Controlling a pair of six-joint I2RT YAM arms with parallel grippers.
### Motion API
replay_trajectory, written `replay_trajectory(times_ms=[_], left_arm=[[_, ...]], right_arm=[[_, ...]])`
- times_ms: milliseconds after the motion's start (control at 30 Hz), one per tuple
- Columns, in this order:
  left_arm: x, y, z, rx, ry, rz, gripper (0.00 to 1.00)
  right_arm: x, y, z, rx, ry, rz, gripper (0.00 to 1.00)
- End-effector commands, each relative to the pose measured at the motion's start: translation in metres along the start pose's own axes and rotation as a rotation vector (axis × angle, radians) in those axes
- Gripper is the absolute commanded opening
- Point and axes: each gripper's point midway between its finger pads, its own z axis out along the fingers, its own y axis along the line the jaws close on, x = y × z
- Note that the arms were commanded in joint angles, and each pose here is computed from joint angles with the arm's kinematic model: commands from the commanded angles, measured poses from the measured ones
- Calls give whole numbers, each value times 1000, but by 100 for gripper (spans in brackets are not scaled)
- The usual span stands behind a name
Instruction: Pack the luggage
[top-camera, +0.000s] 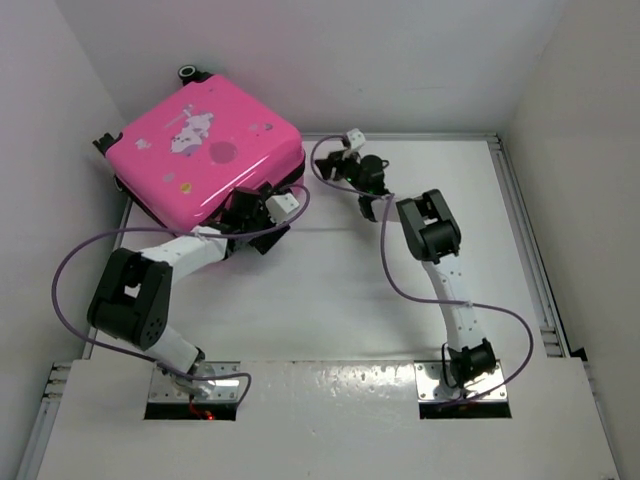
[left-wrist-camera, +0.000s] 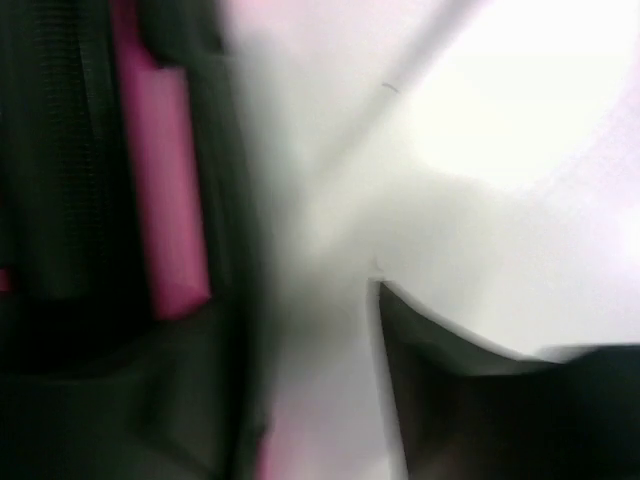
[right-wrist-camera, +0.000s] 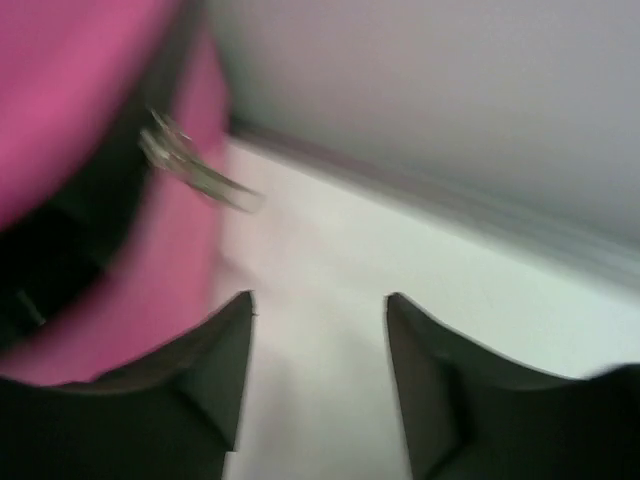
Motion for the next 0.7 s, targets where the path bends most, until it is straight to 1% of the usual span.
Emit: replay_trajectory(times_ms=[0,33,67,100,133,167,200,233,267,300,333,367,400,433,467,500,533,567,600,667], left_arm=[[13,29,-23,-63,22,-76,70],[-9,35,-38,-86,-56,-107,84],[-31,31,-45,-79,-116,-106,100],[-45,35,-52,-97,-150,-122,100],[-58,34,-59,-93,-169,-143,100],[-89,47,-72,-116,-226,-194,100],[-105,48,-79,-111,-249,-216,100],[-106,48,-83,-94,-216,-233,100],[-114,48,-87,-92,-213,-238,100],[-134,53,-96,-99,-238,-227,100],[-135,47,-96,-57,-211,-215,100],[-132,46,-95,-52,-197,-205,100],[-138,37,-99,-13,-222,-195,100],[-135,35,-101,-12,-219,-195,100],[-143,33,-112,-19,-266,-194,100],[-139,22,-112,-2,-268,-195,100],[-136,23,-114,-20,-275,-208,100],[-139,18,-118,-14,-294,-211,100],[-138,19,-123,-30,-306,-221,100],[-129,6,-118,-14,-287,-210,100]], right_arm=[[-99,-50,-44,149,-116,-55,59],[-111,-46,-51,131,-121,-52,62],[-95,-50,-71,144,-62,-36,66],[-96,-55,-85,149,-31,-29,68],[-125,-42,-107,136,-35,-38,72],[-134,-37,-117,104,-27,-48,76],[-144,-43,-134,125,26,-45,82],[-152,-33,-150,107,51,-48,85],[-154,-36,-159,105,84,-53,88],[-162,-35,-173,116,135,-34,92],[-163,-30,-186,118,197,2,95],[-168,-27,-199,129,237,35,95],[-155,-25,-212,138,304,77,100],[-155,-25,-220,151,323,91,100],[-162,-21,-235,184,341,110,100],[-156,-21,-245,199,364,127,100],[-148,-19,-255,215,398,145,100],[-151,-10,-268,219,391,137,100],[-153,-13,-273,254,385,132,100],[-156,-8,-287,280,379,130,100]])
